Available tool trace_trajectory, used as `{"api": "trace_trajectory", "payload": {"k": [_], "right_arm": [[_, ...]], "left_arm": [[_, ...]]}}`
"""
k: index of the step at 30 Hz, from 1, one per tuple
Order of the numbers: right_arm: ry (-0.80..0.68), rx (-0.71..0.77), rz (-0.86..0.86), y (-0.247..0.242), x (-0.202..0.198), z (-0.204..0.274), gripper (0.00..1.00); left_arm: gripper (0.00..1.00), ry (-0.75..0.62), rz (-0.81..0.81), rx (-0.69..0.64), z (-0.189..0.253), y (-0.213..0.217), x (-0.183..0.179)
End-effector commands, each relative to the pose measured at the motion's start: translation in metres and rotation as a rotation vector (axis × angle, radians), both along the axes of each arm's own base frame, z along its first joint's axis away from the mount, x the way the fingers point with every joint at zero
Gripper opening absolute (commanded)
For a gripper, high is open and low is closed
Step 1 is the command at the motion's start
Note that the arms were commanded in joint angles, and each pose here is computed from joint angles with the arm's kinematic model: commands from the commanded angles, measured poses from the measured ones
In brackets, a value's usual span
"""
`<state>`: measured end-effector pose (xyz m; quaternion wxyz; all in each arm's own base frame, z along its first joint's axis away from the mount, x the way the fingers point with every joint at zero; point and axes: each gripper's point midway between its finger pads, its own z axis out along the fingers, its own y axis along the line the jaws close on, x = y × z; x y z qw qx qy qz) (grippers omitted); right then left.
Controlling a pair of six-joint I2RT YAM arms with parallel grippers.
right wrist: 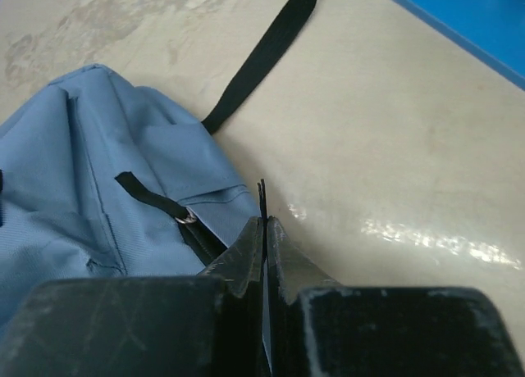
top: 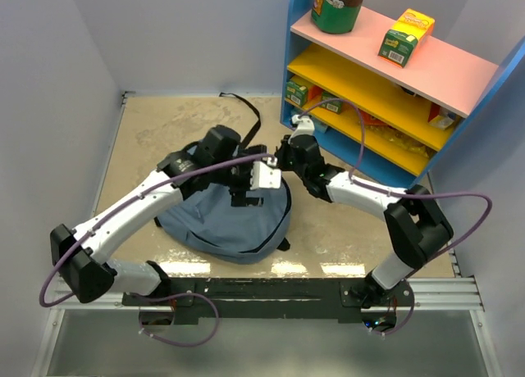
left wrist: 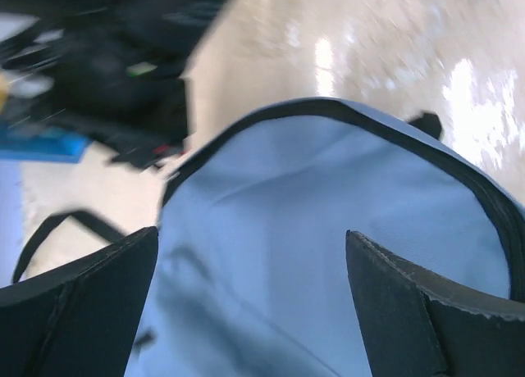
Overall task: Pack the student bag
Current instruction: Zip the student bag at the center of the board, then reset both arms
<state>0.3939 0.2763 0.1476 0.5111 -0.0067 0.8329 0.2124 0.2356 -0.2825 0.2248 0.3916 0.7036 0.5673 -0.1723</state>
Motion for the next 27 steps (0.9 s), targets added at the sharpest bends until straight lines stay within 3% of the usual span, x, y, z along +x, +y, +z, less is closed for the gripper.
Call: {"api": "trace_trajectory", "payload": {"k": [1,2,3,5,6,11,17,22,27], "right_arm": [[-0.082,0.035,-0.045,-0.022,0.014,0.033,0.25],[-0.066,0.030,-0.016,-0.016,0.014,0.028,0.40],[-0.036,0.012,0.010,-0.013,0.012,0.021,0.64],[-0.025,0.004,0.008,-0.010,0.016,0.025,0.83],[-0.031,-0.002,-0.006,-0.013,0.017,0.029,0.97],[-0.079,-0.003,-0.004,-0.026,0.002,0.060,0.99],[-0.010,-0.083,-0.013,-0.047,-0.019,0.051,0.99],[-0.029,-0.101,-0.022,-0.069,-0.045,0.051,0.99],[-0.037,-0.100,-0.025,-0.079,-0.058,0.055,0.99]], "left_arm": [[1.00,0.023,0.177,-0.083,0.043,0.027,0.005],[1.00,0.015,0.214,-0.100,0.048,0.032,0.008],[1.00,0.021,0.278,-0.128,0.054,0.043,0.013],[1.00,0.043,0.349,-0.138,0.059,0.060,0.022],[1.00,0.082,0.394,-0.135,0.055,0.067,0.022],[1.00,0.127,0.691,-0.138,0.037,0.133,0.065],[1.00,0.277,0.910,-0.297,0.025,0.206,0.112],[1.00,0.323,1.015,-0.341,-0.007,0.240,0.117],[1.00,0.227,1.110,-0.345,-0.025,0.261,0.120]]}}
